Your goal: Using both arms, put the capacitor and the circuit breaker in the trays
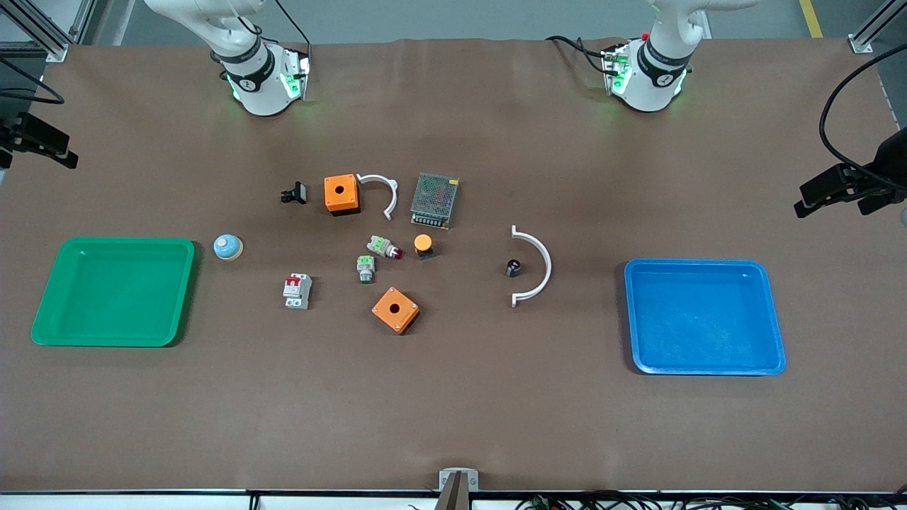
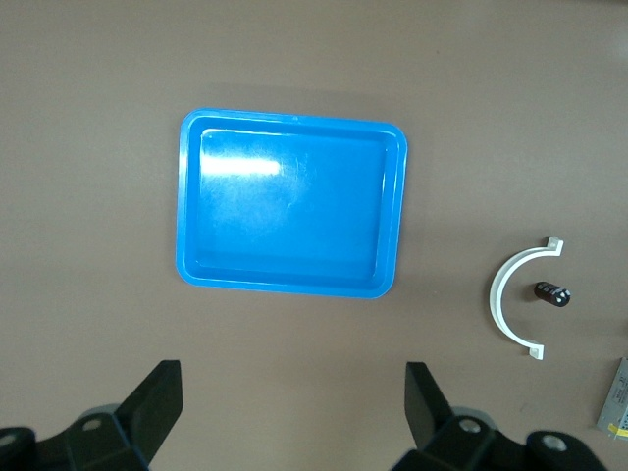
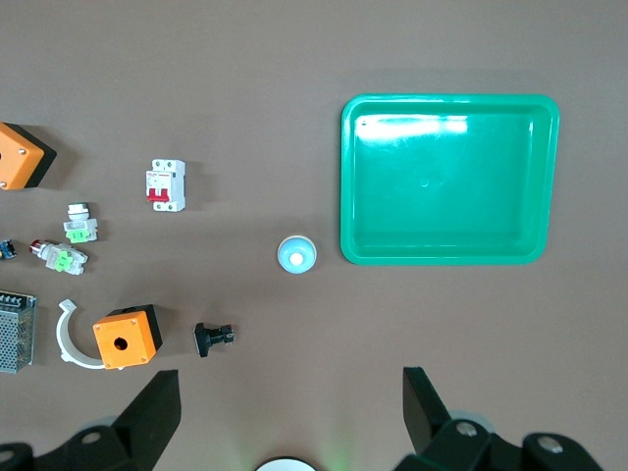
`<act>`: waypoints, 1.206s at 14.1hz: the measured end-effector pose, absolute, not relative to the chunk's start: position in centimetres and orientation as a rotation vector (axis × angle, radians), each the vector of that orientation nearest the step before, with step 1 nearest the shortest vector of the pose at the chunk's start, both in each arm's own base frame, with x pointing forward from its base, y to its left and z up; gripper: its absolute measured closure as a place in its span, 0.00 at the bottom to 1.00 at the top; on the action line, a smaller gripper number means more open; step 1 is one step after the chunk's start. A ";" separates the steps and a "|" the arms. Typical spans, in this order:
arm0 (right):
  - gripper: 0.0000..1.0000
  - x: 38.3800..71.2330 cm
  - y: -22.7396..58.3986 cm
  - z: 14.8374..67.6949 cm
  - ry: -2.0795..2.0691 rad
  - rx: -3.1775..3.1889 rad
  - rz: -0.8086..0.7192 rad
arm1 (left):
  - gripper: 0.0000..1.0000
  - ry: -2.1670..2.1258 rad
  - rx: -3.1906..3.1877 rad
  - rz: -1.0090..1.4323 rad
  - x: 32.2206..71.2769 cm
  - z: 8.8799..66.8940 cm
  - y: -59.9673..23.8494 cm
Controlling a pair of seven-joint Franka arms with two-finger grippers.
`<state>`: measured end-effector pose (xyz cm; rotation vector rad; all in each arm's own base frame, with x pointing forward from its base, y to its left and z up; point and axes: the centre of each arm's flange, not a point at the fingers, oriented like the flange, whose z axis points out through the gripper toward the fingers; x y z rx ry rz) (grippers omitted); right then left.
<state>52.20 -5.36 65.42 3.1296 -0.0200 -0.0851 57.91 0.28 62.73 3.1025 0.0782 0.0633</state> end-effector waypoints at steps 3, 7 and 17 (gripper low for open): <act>0.00 52.2 -5.4 65.4 -0.020 3.130 -0.085 | 0.00 0.077 3.102 0.063 57.9 62.7 0.2; 0.00 52.2 -5.4 65.4 -0.020 3.130 -0.085 | 0.00 0.073 3.099 0.062 57.9 62.7 0.0; 0.00 52.8 -5.4 65.7 -0.021 3.127 -0.027 | 0.00 0.099 3.109 -0.254 60.7 49.7 -16.8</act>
